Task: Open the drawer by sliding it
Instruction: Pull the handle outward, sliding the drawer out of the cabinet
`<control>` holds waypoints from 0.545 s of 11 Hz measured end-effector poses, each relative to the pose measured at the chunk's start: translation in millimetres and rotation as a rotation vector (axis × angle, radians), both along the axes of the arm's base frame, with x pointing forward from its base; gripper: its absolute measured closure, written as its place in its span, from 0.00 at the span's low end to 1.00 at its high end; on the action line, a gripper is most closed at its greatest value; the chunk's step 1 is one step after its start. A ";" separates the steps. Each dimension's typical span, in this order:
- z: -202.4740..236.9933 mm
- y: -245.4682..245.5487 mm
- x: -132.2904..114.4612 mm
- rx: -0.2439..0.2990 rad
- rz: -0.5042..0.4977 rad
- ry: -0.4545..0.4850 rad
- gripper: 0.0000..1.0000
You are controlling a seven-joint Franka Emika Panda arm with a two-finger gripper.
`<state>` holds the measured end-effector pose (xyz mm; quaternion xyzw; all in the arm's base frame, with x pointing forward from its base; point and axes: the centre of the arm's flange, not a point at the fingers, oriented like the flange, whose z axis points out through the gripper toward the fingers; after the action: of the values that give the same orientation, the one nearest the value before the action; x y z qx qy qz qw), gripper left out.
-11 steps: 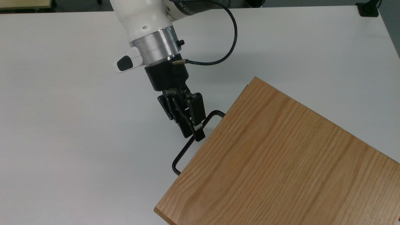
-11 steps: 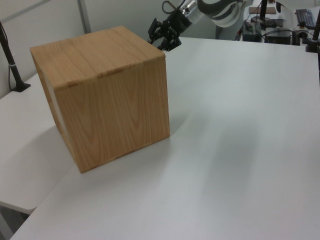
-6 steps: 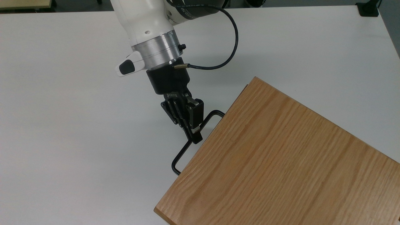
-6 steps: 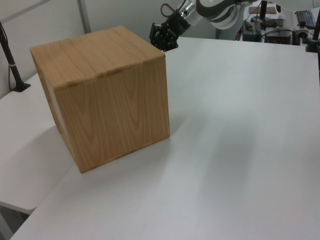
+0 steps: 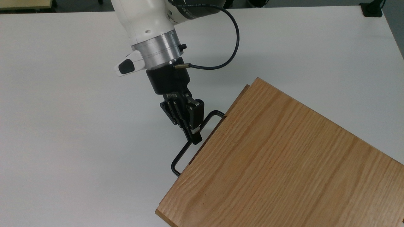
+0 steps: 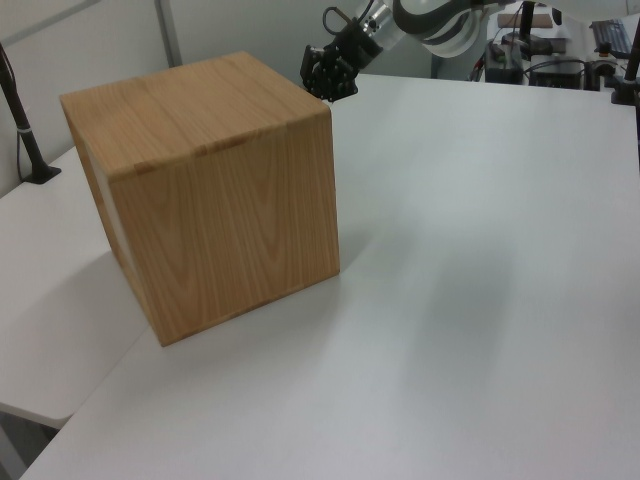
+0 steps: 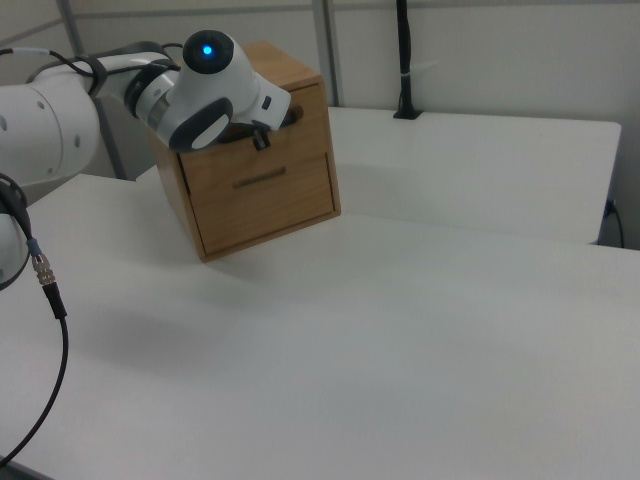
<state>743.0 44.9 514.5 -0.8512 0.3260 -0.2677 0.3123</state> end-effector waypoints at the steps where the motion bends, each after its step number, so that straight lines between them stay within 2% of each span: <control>1: 0.5 -1.8 -0.7 -0.004 0.005 0.002 0.84; 6: 9.5 -42.0 -11.4 -0.043 0.097 0.066 0.84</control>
<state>731.6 2.9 524.1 -0.8809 0.2885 -0.2310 0.2956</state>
